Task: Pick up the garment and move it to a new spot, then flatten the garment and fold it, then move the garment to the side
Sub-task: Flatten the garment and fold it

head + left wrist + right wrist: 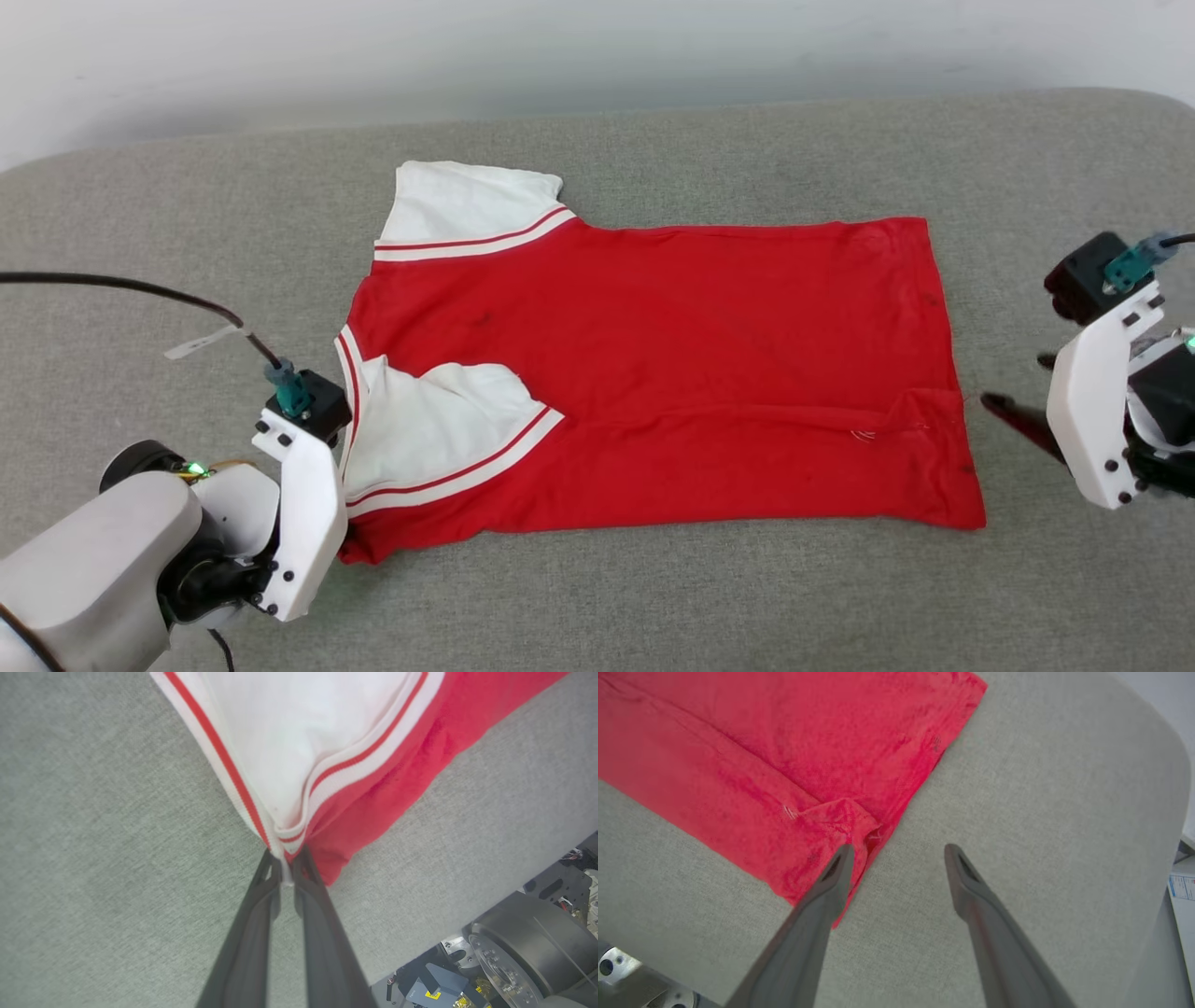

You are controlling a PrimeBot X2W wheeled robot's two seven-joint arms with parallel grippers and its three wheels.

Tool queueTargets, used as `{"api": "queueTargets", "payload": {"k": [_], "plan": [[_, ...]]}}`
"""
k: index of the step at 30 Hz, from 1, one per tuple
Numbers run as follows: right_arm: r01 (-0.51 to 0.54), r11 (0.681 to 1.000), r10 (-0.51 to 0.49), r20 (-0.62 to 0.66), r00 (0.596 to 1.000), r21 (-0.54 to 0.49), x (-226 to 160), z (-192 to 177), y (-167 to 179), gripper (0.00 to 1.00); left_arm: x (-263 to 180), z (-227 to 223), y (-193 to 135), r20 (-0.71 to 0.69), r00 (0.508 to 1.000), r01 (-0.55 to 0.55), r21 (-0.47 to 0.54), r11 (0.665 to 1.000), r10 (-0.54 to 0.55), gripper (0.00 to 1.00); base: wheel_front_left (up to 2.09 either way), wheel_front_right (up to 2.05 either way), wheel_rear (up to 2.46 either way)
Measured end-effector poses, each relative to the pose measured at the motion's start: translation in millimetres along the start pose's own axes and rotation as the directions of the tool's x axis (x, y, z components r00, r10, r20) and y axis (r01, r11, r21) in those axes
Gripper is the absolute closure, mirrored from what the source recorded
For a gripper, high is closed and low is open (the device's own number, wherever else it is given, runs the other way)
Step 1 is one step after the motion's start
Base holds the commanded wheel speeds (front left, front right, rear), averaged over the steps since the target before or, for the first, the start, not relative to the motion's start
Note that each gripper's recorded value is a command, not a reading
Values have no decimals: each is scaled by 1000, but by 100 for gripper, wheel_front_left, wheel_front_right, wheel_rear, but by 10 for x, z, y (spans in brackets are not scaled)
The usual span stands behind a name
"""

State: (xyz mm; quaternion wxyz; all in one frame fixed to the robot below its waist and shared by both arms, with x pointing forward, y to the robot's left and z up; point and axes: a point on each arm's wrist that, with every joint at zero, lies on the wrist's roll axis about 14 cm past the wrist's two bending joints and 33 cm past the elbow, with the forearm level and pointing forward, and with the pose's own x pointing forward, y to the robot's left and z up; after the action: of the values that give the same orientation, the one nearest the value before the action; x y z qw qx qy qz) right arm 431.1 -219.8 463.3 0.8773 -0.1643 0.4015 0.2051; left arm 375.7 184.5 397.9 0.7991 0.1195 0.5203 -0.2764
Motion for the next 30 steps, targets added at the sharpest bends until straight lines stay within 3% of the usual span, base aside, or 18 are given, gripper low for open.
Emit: {"api": "queueTargets", "payload": {"k": [4, 11, 18, 19, 20, 30], "plan": [[-50, 997, 58, -165, 985, 50, 117, -308, 106, 0, 15, 24, -35, 9, 1000, 11, 4, 1000, -11, 100, 0, 0, 0], [-140, 976, 183, -280, 942, 166, 438, -715, 505, 0, 67, 32, -34, 13, 1000, 16, -1, 1000, -16, 100, 0, 0, 0], [-152, 966, 205, -261, 943, 209, 589, -826, 617, 0, 88, 16, -26, 21, 1000, 17, -16, 1000, -17, 100, 0, 0, 0], [-147, 967, 197, -245, 949, 209, 590, -814, 603, 64, 85, 23, -22, 25, 1000, 15, -17, 1000, -14, 100, 0, 0, 0], [-141, 969, 187, -231, 955, 201, 587, -807, 586, 100, 80, 25, -23, 29, 999, 16, -21, 1000, -15, 100, 0, 0, 0], [-124, 982, 133, -59, 989, 140, 230, -501, 441, 100, -148, 12, -109, 82, 997, 18, -38, 999, -15, 100, 0, 0, 0]]}}
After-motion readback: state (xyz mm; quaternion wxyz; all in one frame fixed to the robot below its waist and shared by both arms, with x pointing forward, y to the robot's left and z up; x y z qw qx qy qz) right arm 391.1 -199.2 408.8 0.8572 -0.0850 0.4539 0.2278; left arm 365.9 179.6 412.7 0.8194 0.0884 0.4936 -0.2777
